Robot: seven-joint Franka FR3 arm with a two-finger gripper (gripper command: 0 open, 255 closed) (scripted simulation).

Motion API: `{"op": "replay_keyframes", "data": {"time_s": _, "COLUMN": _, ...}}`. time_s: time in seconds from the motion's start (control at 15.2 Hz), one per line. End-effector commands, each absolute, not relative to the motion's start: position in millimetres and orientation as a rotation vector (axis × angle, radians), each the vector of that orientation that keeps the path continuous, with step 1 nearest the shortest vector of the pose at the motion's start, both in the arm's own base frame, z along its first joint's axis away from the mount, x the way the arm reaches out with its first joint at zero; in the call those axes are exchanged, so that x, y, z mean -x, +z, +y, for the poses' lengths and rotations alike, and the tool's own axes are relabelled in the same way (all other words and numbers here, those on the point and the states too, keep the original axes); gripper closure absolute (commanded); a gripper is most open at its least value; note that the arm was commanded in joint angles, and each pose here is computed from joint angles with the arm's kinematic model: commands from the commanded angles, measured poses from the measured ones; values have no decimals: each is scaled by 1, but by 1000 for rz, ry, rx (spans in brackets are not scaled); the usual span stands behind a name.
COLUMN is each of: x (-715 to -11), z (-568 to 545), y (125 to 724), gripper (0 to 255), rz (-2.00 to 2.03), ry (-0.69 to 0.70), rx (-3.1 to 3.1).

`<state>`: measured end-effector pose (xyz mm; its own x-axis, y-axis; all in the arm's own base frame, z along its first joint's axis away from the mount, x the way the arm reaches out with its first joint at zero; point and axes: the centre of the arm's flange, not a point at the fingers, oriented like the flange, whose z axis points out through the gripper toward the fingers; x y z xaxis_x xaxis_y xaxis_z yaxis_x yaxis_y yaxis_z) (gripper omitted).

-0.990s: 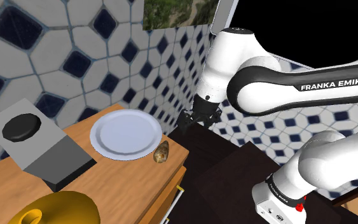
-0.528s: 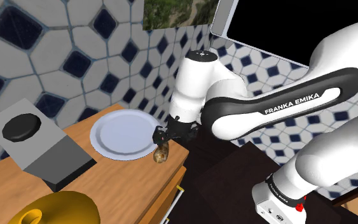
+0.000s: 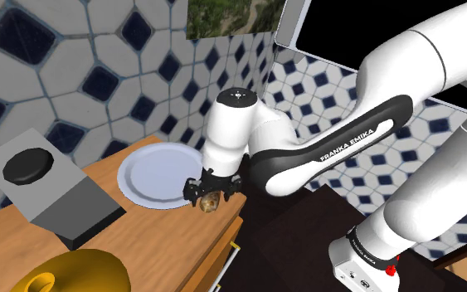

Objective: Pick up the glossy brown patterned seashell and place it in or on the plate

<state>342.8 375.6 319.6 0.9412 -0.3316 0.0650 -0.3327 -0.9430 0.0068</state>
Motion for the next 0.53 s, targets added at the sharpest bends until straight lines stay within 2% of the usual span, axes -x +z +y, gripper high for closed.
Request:
{"op": "replay_keyframes", "data": {"time_s": 0.0, "x": -343, "z": 375, "y": 309, "gripper": 0, "rz": -526, "ry": 100, "rx": -3078}}
{"op": "replay_keyframes", "data": {"time_s": 0.46, "x": -343, "z": 375, "y": 301, "gripper": 0, "rz": -526, "ry": 100, "rx": -3078}}
